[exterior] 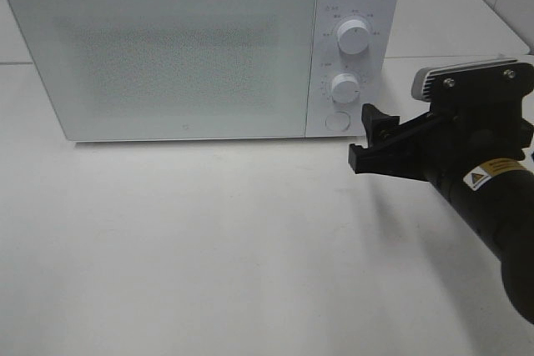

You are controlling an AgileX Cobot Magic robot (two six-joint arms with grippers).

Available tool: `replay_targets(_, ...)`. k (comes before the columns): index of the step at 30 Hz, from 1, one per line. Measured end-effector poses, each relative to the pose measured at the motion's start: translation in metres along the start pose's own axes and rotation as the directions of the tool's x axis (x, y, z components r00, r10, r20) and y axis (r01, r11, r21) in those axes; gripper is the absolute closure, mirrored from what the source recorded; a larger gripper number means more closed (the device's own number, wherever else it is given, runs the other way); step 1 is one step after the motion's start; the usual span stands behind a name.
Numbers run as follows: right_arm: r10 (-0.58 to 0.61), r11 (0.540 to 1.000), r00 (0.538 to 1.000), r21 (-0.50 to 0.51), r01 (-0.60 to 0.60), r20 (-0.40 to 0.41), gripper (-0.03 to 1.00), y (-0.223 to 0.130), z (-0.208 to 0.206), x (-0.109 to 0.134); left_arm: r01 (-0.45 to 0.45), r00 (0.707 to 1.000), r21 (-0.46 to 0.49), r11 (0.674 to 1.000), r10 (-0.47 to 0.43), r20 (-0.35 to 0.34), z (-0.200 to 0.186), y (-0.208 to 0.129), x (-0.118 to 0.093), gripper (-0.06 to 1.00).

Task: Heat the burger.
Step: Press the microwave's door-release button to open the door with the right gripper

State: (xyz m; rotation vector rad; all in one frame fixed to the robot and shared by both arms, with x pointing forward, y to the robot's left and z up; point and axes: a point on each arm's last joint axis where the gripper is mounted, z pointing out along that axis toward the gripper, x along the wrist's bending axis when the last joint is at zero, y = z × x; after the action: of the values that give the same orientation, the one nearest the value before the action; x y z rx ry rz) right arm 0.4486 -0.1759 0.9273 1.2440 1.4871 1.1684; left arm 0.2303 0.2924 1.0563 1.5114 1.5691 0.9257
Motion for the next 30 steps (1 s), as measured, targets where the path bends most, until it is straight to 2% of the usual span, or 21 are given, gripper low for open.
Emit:
replay_targets(8, 0.013, 1.000, 1.000, 0.023, -0.013, -0.004, 0.22, -0.007, 0.010, 0.022, 0.000, 1.000, 0.000, 1.000, 0.000, 0.000, 0.000, 0.000, 0.000, -0.05)
replay_targets(18, 0.030, 0.999, 0.999, 0.035, -0.031, 0.021, 0.22, -0.012, 0.018, 0.028, 0.000, 1.000, 0.000, 1.000, 0.000, 0.000, 0.000, 0.000, 0.000, -0.05)
replay_targets(21, 0.097, 0.995, 0.995, 0.034, -0.098, 0.023, 0.22, -0.012, 0.018, 0.028, 0.000, 1.000, 0.000, 1.000, 0.000, 0.000, 0.000, 0.000, 0.000, -0.05)
replay_targets(22, 0.170, 0.985, 0.985, 0.033, -0.171, 0.026, 0.23, -0.012, 0.018, 0.028, 0.000, 1.000, 0.000, 1.000, 0.000, 0.000, 0.000, 0.000, 0.000, -0.05)
replay_targets(23, 0.170, 0.985, 0.985, 0.033, -0.171, 0.026, 0.23, -0.012, 0.018, 0.028, 0.000, 1.000, 0.000, 1.000, 0.000, 0.000, 0.000, 0.000, 0.000, -0.05)
replay_targets(25, 0.335, 0.942, 0.942, 0.028, -0.336, 0.031, 0.24, -0.012, 0.018, 0.028, 0.000, 1.000, 0.000, 1.000, 0.000, 0.000, 0.000, 0.000, 0.000, -0.05)
replay_targets(26, 0.335, 0.942, 0.942, 0.028, -0.336, 0.031, 0.24, -0.012, 0.018, 0.028, 0.000, 1.000, 0.000, 1.000, 0.000, 0.000, 0.000, 0.000, 0.000, -0.05)
replay_targets(27, 0.442, 0.896, 0.896, 0.023, -0.443, 0.035, 0.26, -0.012, 0.018, 0.028, 0.000, 1.000, 0.000, 1.000, 0.000, 0.000, 0.000, 0.000, 0.000, -0.05)
replay_targets(28, 0.442, 0.896, 0.896, 0.023, -0.443, 0.035, 0.26, -0.012, 0.018, 0.028, 0.000, 1.000, 0.000, 1.000, 0.000, 0.000, 0.000, 0.000, 0.000, -0.05)
replay_targets(29, 0.547, 0.836, 0.836, 0.021, -0.548, 0.038, 0.29, -0.012, 0.018, 0.028, 0.000, 1.000, 0.000, 1.000, 0.000, 0.000, 0.000, 0.000, 0.000, -0.05)
replay_targets(30, 0.602, 0.798, 0.798, 0.021, -0.603, 0.041, 0.31, -0.012, 0.018, 0.028, 0.000, 1.000, 0.000, 1.000, 0.000, 0.000, 0.000, 0.000, 0.000, -0.05)
